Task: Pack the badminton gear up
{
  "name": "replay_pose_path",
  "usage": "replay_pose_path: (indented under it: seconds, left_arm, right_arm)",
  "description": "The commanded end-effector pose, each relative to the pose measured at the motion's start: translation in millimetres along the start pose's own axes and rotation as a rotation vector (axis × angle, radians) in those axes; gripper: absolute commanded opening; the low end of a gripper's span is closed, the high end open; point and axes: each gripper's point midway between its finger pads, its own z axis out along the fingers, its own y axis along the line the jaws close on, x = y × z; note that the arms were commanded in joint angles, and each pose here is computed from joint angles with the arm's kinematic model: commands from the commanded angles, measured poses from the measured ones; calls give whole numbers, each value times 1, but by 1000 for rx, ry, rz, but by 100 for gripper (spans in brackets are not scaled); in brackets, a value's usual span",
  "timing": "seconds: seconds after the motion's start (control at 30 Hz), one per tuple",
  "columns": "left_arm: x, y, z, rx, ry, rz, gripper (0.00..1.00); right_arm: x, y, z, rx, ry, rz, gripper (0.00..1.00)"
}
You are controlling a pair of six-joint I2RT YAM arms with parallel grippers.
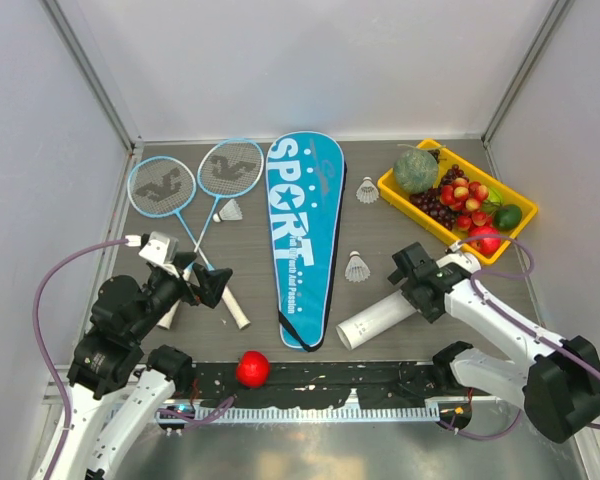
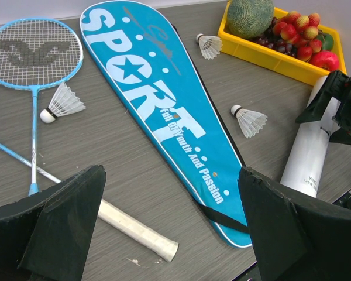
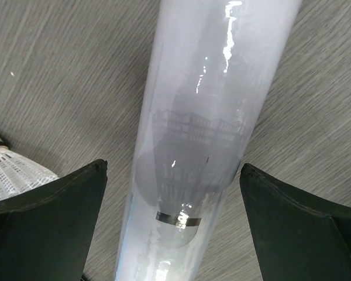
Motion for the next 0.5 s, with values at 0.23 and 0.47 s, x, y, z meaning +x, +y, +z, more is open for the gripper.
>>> replay_pose_path:
  seconds: [0.23, 0.47]
  left_arm:
    - [-9, -5, 1, 26, -39, 9, 100]
    - [-9, -5, 1, 29, -38, 9, 100]
  right_arm:
    - [9, -12, 15, 69, 31, 47, 90]
    - [6, -21, 8, 66, 16, 105, 72]
